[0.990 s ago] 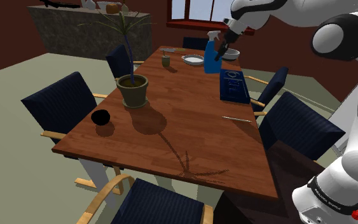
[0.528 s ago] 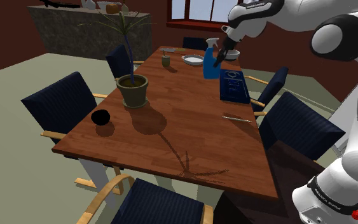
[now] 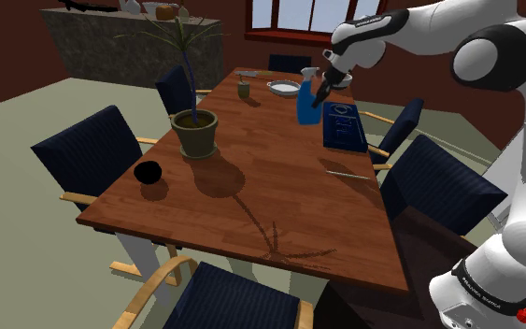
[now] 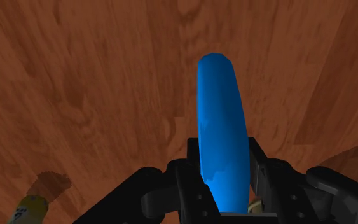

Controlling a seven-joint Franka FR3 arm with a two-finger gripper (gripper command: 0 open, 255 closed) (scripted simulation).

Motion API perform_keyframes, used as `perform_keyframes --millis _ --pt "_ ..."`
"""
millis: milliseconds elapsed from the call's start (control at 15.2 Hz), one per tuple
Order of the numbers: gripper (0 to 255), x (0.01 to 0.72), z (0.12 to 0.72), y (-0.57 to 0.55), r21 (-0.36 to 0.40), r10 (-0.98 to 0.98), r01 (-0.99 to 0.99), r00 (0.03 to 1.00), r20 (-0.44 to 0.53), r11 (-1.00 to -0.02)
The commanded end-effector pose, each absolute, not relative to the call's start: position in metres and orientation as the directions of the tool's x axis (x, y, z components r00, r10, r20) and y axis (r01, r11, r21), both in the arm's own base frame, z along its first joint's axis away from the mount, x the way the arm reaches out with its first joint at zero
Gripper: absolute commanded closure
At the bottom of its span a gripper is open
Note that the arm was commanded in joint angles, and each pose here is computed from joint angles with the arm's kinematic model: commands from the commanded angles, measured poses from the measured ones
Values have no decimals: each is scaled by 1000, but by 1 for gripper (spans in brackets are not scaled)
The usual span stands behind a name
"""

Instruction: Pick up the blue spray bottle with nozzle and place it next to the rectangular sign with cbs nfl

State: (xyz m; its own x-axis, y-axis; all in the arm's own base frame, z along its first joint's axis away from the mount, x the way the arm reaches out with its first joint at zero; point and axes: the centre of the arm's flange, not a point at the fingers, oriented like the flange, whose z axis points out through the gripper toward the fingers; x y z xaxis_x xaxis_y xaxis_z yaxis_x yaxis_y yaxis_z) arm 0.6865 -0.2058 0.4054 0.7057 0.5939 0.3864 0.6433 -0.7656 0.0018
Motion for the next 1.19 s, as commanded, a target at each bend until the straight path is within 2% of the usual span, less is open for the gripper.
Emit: perform_keyframes --millis 0,1122 --pt "255 687 395 -206 3 594 643 705 387 -766" --pt "255 687 305 -206 3 594 643 705 387 -766"
